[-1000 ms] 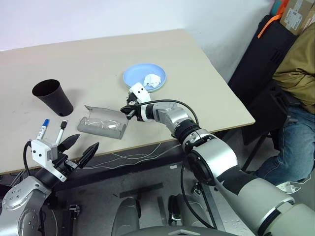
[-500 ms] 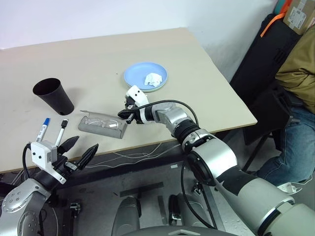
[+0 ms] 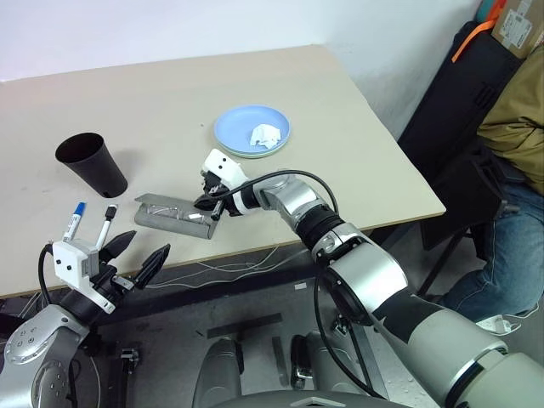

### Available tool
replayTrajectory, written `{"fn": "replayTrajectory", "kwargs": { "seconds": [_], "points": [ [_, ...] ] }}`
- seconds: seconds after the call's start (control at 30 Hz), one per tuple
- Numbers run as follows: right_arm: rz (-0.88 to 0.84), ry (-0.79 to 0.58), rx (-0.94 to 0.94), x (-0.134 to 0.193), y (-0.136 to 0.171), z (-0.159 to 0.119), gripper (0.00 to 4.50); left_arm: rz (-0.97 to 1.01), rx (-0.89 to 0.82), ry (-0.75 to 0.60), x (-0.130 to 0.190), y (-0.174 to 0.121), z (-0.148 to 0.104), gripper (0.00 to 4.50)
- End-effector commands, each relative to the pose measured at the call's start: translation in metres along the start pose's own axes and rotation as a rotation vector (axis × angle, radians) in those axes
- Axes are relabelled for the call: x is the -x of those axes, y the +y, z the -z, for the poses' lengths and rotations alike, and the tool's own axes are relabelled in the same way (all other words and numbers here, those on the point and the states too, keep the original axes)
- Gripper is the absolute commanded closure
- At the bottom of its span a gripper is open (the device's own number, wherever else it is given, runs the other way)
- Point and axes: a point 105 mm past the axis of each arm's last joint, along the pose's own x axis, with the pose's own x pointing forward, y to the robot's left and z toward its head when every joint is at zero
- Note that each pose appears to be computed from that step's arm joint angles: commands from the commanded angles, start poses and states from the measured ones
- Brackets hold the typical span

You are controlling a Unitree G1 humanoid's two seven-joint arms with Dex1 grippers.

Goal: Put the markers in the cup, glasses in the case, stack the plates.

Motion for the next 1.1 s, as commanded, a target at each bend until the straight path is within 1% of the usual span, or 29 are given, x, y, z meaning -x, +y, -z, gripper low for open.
{"fn": "replayTrajectory", "kwargs": {
  "seconds": [0.03, 0.17, 0.4, 0.6, 0.83, 0.9, 0.97, 1.1],
  "points": [
    [-0.138, -0.056, 0.029, -0.029, 0.045, -0.021, 4.48, 0.011, -0.032, -0.027, -0.001, -0.004, -0.012, 0.0],
    [-0.159, -0.023, 0.044, -0.031, 0.051, -0.014, 4.48, 0.006, -0.032, -0.029, -0.001, -0.003, -0.013, 0.0],
    [-0.204, -0.029, 0.066, -0.033, 0.066, -0.016, 4.48, -0.008, -0.032, -0.019, 0.0, 0.0, -0.013, 0.0],
    [-0.202, 0.01, 0.096, -0.041, 0.076, -0.003, 4.48, -0.012, -0.037, -0.017, 0.001, 0.0, -0.013, 0.0],
    [-0.18, 0.057, 0.091, -0.045, 0.074, 0.009, 4.48, -0.034, -0.028, -0.028, 0.003, 0.003, -0.016, 0.0],
    [-0.183, 0.034, 0.092, -0.044, 0.074, 0.004, 4.48, -0.049, -0.021, -0.038, 0.004, 0.006, -0.018, 0.0],
    [-0.186, -0.014, 0.069, -0.041, 0.073, -0.009, 4.48, -0.059, -0.017, -0.047, 0.006, 0.009, -0.02, 0.0],
    [-0.218, -0.151, 0.027, -0.024, 0.069, -0.044, 4.48, -0.091, -0.015, -0.07, 0.01, 0.016, -0.028, 0.0]
  ]
}}
